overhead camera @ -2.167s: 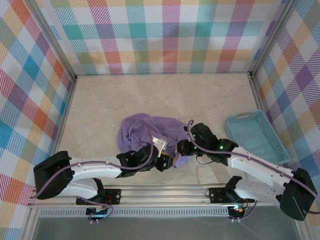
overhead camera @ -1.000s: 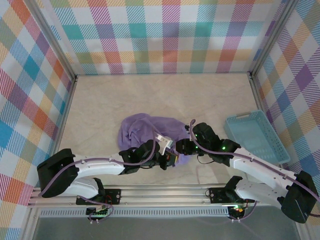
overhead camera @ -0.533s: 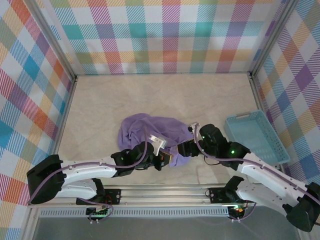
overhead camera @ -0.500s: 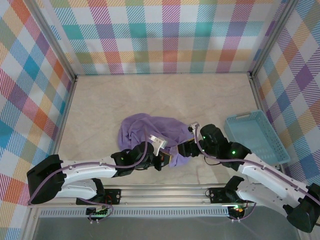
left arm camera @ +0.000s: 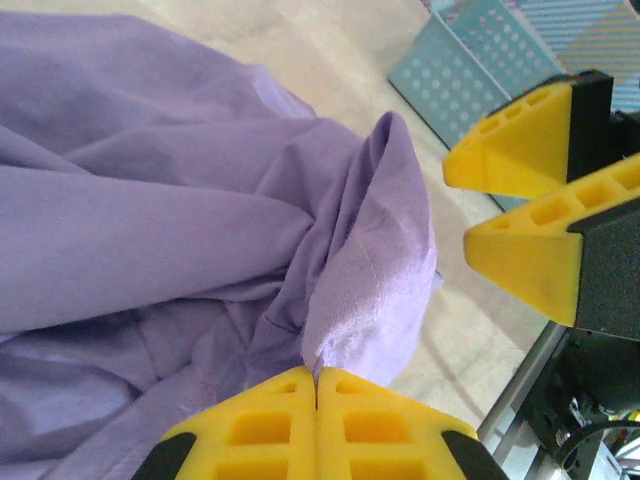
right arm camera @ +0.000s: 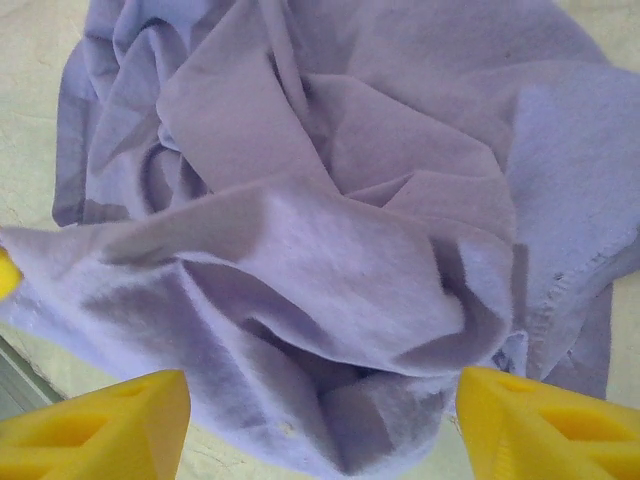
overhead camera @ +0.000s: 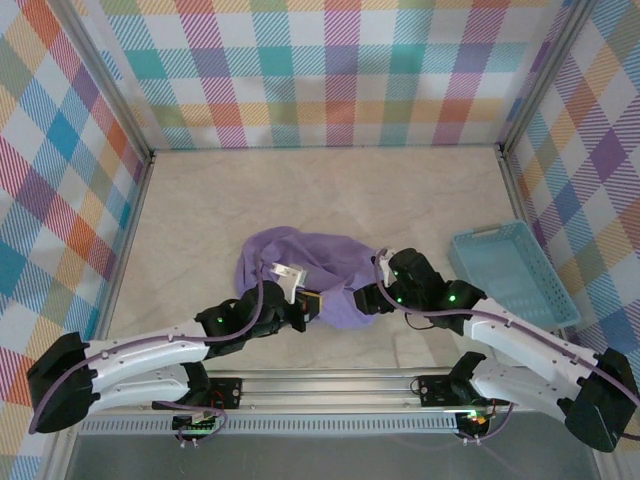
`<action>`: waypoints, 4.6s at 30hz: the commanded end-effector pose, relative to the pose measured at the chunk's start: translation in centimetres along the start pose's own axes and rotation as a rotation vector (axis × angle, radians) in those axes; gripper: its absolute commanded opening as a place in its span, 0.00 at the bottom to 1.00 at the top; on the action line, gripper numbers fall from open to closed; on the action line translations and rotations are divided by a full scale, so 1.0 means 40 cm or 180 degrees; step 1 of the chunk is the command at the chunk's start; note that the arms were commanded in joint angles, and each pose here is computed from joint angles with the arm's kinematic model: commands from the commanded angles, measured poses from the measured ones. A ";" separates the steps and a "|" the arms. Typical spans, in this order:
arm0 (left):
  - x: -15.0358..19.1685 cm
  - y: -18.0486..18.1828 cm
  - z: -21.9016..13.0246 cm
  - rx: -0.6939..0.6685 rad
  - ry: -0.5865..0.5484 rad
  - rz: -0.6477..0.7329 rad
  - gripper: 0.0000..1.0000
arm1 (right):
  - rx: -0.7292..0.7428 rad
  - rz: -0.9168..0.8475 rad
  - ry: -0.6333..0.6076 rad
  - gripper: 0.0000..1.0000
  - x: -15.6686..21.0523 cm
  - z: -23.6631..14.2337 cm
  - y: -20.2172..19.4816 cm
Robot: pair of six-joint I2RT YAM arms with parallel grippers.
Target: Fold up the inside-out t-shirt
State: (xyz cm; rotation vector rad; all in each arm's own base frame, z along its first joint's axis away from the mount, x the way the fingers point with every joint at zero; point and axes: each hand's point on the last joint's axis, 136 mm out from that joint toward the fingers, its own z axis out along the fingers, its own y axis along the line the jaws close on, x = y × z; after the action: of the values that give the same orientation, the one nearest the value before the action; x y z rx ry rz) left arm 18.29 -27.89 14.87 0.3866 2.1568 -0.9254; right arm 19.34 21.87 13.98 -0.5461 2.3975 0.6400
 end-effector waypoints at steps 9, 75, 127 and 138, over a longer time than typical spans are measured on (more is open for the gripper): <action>0.035 0.032 -0.012 -0.0105 0.0147 0.0072 0.00 | -0.0330 -0.0962 -0.0259 0.77 -0.086 -0.021 0.072; -0.355 0.027 -0.267 -0.0526 -0.0573 0.0158 0.00 | 0.0235 -0.0468 -0.0884 0.00 -0.484 -0.103 0.082; -0.027 0.069 -0.083 -0.0165 0.0115 -0.0129 0.00 | 0.0066 -0.1637 0.0459 0.29 -0.051 0.203 0.147; -0.032 0.085 -0.069 -0.0361 0.0206 -0.0099 0.10 | 0.0346 -0.1514 0.0144 0.00 -0.091 0.088 0.108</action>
State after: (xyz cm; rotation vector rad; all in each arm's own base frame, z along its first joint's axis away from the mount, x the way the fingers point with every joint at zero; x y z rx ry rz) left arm 19.15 -23.34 14.45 0.3200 2.2744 -0.8423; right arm 21.25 29.65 12.68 -1.1284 2.2403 0.3182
